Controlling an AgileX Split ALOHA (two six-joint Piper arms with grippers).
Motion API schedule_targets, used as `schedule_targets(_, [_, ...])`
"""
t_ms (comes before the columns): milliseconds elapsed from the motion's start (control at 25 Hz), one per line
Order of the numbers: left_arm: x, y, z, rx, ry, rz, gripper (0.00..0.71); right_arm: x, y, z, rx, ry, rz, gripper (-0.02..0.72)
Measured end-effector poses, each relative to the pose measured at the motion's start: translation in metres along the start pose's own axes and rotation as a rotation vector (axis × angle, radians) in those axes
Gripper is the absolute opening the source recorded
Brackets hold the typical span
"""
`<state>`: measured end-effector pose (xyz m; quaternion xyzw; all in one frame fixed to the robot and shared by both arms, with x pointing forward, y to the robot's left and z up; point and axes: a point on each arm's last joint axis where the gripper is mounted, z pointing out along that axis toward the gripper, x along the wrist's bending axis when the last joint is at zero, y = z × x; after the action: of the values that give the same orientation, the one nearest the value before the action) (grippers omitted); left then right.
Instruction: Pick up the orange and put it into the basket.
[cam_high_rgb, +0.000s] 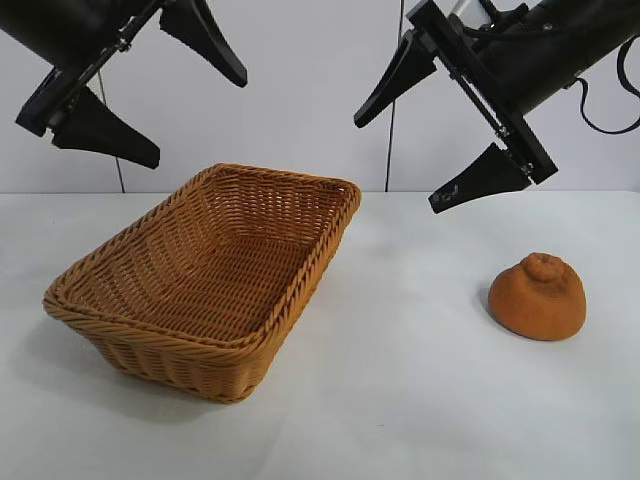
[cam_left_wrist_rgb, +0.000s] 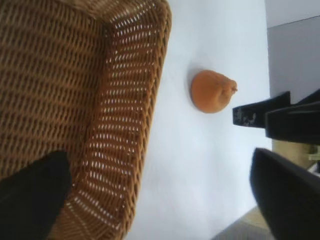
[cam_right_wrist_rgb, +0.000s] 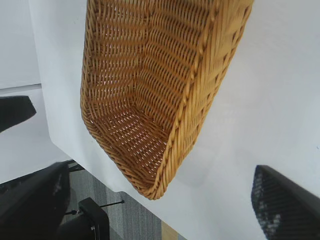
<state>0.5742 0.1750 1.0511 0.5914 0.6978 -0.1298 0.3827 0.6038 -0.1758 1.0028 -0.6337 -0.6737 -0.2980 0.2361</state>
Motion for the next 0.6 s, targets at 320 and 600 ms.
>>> schedule_targets(320, [-0.024, -0.044, -0.01, 0.156, 0.203, -0.145, 0.693, 0.0, 0.0, 0.0, -0.001, 0.0, 0.005, 0.676])
schedule_targets(600, [-0.017, -0.064, 0.009, 0.024, 0.382, -0.345, 0.693, 0.0, 0.0, 0.0, -0.001, 0.001, 0.007, 0.676])
